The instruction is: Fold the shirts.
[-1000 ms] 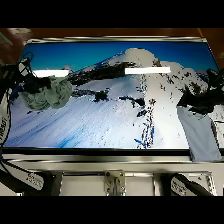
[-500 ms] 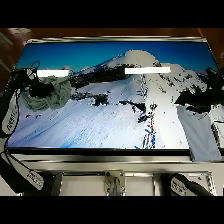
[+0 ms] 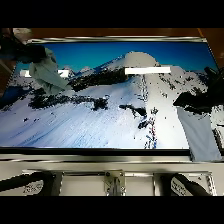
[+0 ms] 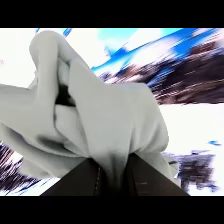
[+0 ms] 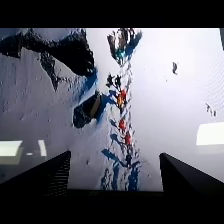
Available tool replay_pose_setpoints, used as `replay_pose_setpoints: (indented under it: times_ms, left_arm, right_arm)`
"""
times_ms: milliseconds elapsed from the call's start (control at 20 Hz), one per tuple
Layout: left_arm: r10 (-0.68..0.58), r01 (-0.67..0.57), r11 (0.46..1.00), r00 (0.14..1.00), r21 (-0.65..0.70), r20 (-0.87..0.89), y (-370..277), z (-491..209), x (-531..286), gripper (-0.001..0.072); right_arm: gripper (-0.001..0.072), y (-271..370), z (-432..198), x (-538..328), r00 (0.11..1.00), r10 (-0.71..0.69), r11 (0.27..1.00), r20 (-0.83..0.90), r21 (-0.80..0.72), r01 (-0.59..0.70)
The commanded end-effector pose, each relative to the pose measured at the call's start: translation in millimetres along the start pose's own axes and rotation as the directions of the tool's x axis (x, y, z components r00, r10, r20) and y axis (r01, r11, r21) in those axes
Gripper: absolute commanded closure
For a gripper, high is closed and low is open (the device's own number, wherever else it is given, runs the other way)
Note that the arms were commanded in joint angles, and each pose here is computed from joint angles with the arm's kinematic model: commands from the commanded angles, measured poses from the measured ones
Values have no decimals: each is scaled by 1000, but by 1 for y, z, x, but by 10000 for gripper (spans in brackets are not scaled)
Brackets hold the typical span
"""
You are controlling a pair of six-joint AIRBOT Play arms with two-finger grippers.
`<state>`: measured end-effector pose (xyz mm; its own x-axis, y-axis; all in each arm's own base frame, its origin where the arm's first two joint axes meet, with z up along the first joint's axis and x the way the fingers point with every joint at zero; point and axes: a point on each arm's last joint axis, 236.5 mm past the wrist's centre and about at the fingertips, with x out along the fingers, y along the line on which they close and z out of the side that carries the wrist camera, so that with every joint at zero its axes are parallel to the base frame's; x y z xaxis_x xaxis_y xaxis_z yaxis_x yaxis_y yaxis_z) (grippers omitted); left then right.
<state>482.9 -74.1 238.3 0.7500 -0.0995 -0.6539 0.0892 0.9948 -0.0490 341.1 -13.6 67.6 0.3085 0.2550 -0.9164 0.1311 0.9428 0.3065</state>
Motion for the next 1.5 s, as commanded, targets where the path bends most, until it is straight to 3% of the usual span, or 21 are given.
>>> replay_pose_setpoints:
  times_ms: [0, 300, 400, 600, 650, 700, 750, 950, 1050, 1250, 1450]
  left_arm:
    - [-202, 189, 977, 968, 100, 151, -94, 15, -108, 662]
    - [-441, 446, 881, 895, 159, -70, -251, -87, -89, 662]
    - [-442, 461, 880, 883, 115, -156, -280, -135, -54, 662]
    - [-321, 372, 925, 872, 75, -369, -278, -238, 26, 652]
    - [-306, 362, 930, 857, 61, -415, -278, -256, 37, 432]
    - [-310, 362, 932, 841, 35, -443, -281, -264, 43, 142]
    - [-311, 356, 934, 838, 17, -448, -279, -264, 48, 38]
    - [-233, 270, 963, 859, 16, -456, -208, -229, 60, 41]
    - [-210, 245, 969, 815, -7, -540, -165, -234, 58, 40]
    - [-345, 273, 938, 671, -214, -656, -146, -292, 65, 39]
    - [-437, 208, 890, 641, -406, -630, -158, -342, 92, 38]
  right_arm:
    - [33, 18, -3, -37, 995, 17, 996, 94, -92, -9]
    - [33, 34, -20, -102, 962, -11, 981, 272, -183, 63]
    - [33, 33, -34, -102, 974, -17, 981, 228, -184, 60]
    - [33, 23, -58, -63, 994, -12, 989, 111, -144, 28]
    - [33, 21, -67, -46, 997, 4, 992, 76, -125, 5]
    - [33, 20, -77, -27, 999, 28, 995, 43, -102, -23]
    - [33, 20, -83, -11, 998, 51, 995, 24, -83, -49]
    - [33, 29, -94, 29, 985, 159, 987, -72, -21, -161]
    - [33, 32, -99, 46, 969, 201, 979, -145, -2, -203]
    - [33, 31, -122, 79, 901, 274, 961, -337, 63, -269]
    - [33, 38, -131, 102, 839, 353, 936, -413, 157, -316]
